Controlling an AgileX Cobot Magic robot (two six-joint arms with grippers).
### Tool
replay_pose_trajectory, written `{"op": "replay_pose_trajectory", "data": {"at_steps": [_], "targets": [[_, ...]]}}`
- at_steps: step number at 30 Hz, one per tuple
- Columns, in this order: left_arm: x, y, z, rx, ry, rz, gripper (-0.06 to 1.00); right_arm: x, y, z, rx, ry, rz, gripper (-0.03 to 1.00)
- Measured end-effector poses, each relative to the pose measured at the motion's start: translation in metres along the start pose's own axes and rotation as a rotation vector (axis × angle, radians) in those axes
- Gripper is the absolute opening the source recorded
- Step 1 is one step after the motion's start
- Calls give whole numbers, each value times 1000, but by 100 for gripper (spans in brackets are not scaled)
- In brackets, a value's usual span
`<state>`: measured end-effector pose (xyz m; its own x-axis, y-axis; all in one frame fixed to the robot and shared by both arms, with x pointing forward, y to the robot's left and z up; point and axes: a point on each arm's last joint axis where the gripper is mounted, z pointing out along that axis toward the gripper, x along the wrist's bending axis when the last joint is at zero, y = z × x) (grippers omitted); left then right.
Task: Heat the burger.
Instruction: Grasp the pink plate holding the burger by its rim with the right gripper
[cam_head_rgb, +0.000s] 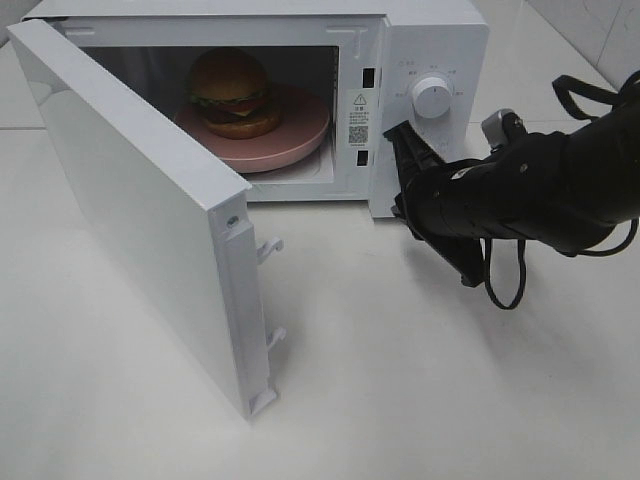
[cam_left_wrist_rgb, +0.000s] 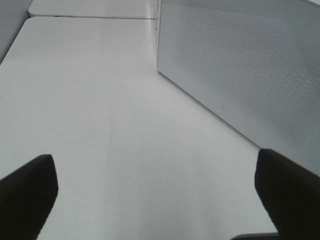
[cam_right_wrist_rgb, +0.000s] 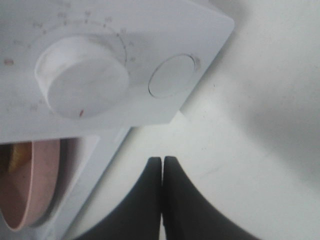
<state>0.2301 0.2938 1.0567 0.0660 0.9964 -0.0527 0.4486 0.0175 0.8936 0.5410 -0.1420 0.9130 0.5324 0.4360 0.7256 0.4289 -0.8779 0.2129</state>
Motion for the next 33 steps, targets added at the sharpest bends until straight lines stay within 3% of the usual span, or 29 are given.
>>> {"op": "replay_pose_trajectory", "data": {"at_steps": [1,4,6,16,18,24,25,32,33], "targets": [[0,0,0,0,0,0,99,0,-3,-4,43,-21,-77,2],[0,0,0,0,0,0,99,1,-4,-7,65,-28,-119,2],[0,0,0,0,0,0,99,3,-5,-15,129,-40,-255,2],[0,0,0,0,0,0,99,4,7,-37,287,-63,-549,2],[0,0,0,0,0,0,99,2,7,-45,356,-78,-674,2],[0,0,0,0,0,0,99,1,9,-60,419,-106,-869,2],[0,0,0,0,0,0,99,2,10,-64,443,-126,-950,2],[0,0,0,0,0,0,99,11,18,-74,503,-202,-1168,2],[0,0,0,0,0,0,99,14,21,-77,528,-226,-1253,2]]}}
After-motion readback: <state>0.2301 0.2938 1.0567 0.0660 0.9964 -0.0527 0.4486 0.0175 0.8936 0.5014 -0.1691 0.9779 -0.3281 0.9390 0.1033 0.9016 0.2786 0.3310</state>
